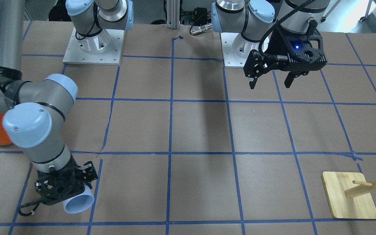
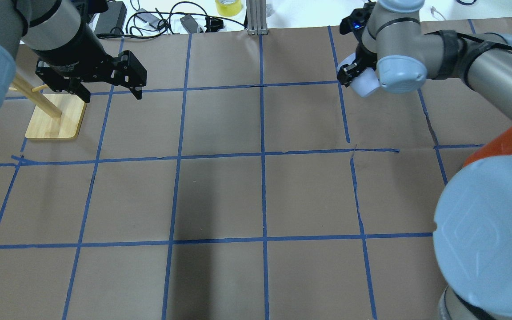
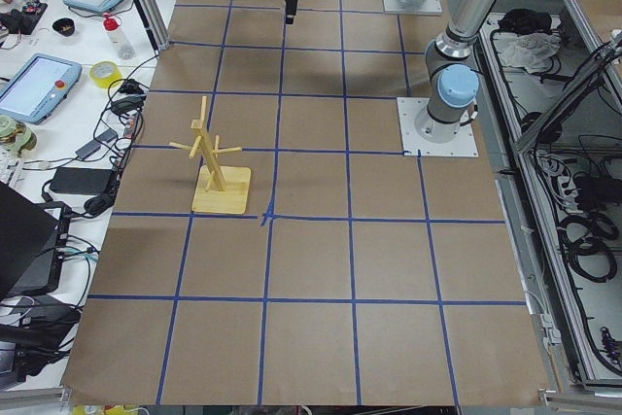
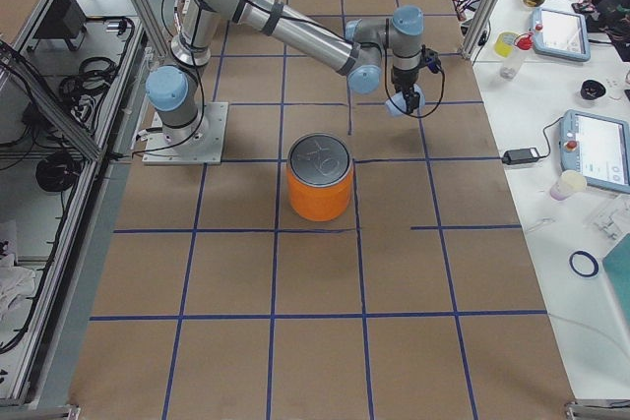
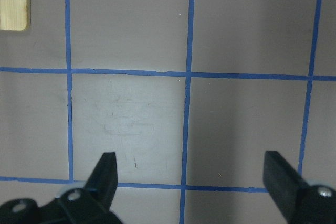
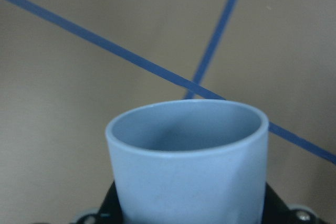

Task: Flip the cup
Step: 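Carry the cup with the right gripper toward the table center and lower it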

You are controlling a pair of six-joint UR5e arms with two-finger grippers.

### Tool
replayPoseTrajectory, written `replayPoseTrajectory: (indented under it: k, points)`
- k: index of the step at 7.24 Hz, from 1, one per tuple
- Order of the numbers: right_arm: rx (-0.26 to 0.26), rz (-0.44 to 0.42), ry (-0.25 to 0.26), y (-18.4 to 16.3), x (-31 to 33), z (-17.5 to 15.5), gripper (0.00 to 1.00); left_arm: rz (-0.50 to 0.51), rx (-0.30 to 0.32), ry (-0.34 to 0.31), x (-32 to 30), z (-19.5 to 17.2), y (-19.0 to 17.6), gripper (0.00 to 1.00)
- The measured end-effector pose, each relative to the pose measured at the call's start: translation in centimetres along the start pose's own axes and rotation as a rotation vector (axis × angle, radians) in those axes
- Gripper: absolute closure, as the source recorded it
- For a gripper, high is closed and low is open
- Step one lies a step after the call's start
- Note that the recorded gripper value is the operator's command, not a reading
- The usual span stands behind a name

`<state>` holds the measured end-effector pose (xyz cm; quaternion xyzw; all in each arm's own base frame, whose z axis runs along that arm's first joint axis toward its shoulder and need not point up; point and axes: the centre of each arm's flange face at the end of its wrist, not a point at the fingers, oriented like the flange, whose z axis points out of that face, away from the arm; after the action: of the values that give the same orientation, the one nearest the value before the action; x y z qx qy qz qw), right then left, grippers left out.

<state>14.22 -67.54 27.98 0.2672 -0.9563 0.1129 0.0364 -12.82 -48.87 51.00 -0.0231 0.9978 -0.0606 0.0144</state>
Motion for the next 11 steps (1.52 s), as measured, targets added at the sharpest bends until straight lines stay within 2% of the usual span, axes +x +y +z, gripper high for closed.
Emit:
replayPoseTrajectory:
  k: [2, 3, 4, 7, 9, 10, 11]
  points:
    - [0.045, -0.411, -0.016, -3.7, -9.7, -0.3, 0.66, 0.003, 0.0, -0.001, 0.0, 0.0, 0.0, 0.0]
    - [0.066, -0.568, -0.023, -5.1, -14.8, 0.4, 0.66, 0.005, 0.0, -0.001, 0.0, 0.0, 0.0, 0.0]
    - [0.089, -0.679, -0.034, -6.1, -19.6, 1.4, 0.65, 0.007, 0.0, -0.001, 0.0, 0.0, 0.0, 0.0]
    - [0.138, -0.88, -0.107, -6.4, -27.7, 2.5, 0.61, 0.007, -0.001, -0.002, 0.0, 0.0, 0.0, 0.0]
    - [0.122, -0.919, -0.139, -5.9, -29.4, 4.1, 0.55, 0.006, 0.0, -0.001, 0.0, 0.0, 0.0, 0.0]
    - [0.111, -0.926, -0.15, -5.6, -29.9, 4.8, 0.46, 0.006, -0.001, -0.001, 0.0, 0.0, 0.0, 0.0]
    - [0.105, -0.929, -0.161, -5.4, -30.1, 5.2, 0.3, 0.006, -0.001, -0.001, 0.0, 0.0, 0.0, 0.0]
